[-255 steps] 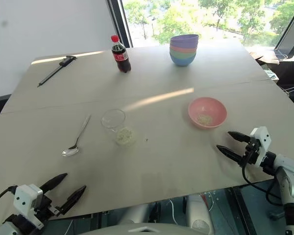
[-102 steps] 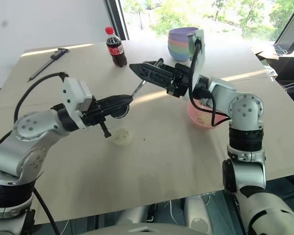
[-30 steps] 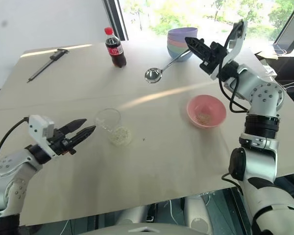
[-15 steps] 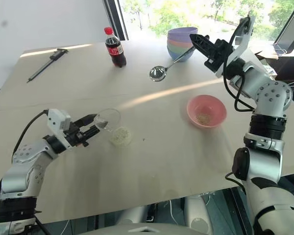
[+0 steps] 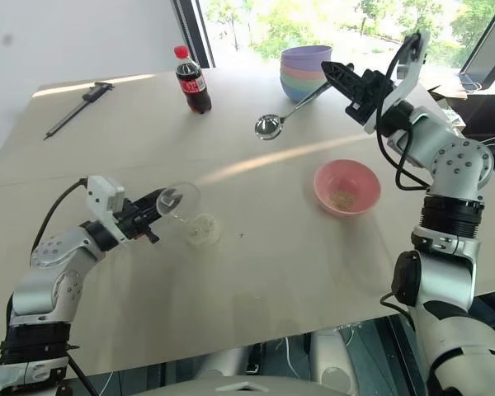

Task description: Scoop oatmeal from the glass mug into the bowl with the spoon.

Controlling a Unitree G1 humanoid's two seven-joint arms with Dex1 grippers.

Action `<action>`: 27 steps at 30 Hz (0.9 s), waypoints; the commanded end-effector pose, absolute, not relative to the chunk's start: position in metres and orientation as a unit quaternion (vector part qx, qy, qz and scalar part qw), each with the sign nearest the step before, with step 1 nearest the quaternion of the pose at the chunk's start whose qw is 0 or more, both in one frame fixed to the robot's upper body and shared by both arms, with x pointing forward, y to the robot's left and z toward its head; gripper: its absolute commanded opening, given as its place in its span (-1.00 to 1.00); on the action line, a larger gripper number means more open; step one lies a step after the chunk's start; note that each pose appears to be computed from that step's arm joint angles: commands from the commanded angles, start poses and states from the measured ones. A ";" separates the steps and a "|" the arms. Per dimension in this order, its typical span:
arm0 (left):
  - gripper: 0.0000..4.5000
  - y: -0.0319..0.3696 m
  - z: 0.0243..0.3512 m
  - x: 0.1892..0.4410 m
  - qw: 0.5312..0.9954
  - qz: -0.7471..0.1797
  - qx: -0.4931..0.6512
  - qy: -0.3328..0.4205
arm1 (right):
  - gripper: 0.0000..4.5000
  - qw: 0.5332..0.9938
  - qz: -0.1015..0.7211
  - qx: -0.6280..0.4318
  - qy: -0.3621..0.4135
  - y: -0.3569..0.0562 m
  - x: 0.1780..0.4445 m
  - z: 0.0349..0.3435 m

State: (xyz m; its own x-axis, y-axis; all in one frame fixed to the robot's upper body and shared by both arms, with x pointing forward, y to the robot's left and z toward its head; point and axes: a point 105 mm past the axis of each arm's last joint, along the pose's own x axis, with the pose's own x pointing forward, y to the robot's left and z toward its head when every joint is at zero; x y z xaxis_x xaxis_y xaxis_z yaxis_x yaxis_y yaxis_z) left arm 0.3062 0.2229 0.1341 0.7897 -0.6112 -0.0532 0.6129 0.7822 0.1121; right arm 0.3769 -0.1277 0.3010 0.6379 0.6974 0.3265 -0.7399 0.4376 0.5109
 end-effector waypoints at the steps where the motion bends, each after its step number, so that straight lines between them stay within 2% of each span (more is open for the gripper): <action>1: -0.95 0.221 0.142 0.307 0.942 -0.327 0.069 -0.010 | -1.00 0.848 0.430 0.302 -0.071 -0.131 0.370 0.318; 7: -0.95 0.216 0.145 0.310 0.943 -0.324 0.072 -0.013 | -1.00 0.847 0.435 0.297 -0.072 -0.124 0.369 0.322; 12: -0.95 0.211 0.177 0.329 0.949 -0.290 0.101 -0.071 | -1.00 0.850 0.460 0.247 -0.071 -0.097 0.363 0.331; 17: -0.95 0.195 0.199 0.350 0.936 -0.283 0.187 -0.093 | -1.00 0.845 0.495 0.180 -0.089 -0.060 0.354 0.347; 24: -0.95 0.180 0.201 0.366 0.914 -0.301 0.255 -0.094 | -1.00 0.832 0.524 0.149 -0.108 -0.034 0.349 0.354; 27: -0.95 0.182 0.199 0.372 0.914 -0.297 0.261 -0.092 | -1.00 0.832 0.536 0.091 -0.112 -0.028 0.345 0.347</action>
State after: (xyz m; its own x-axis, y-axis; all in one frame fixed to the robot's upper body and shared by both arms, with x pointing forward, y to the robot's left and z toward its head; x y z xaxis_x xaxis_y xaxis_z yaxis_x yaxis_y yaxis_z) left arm 0.3711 0.1815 0.1802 0.8097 -0.5854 -0.0415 0.5297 0.6986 0.4809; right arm 0.3577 -0.0299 0.3259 0.4515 0.8605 0.2360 -0.8922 0.4308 0.1359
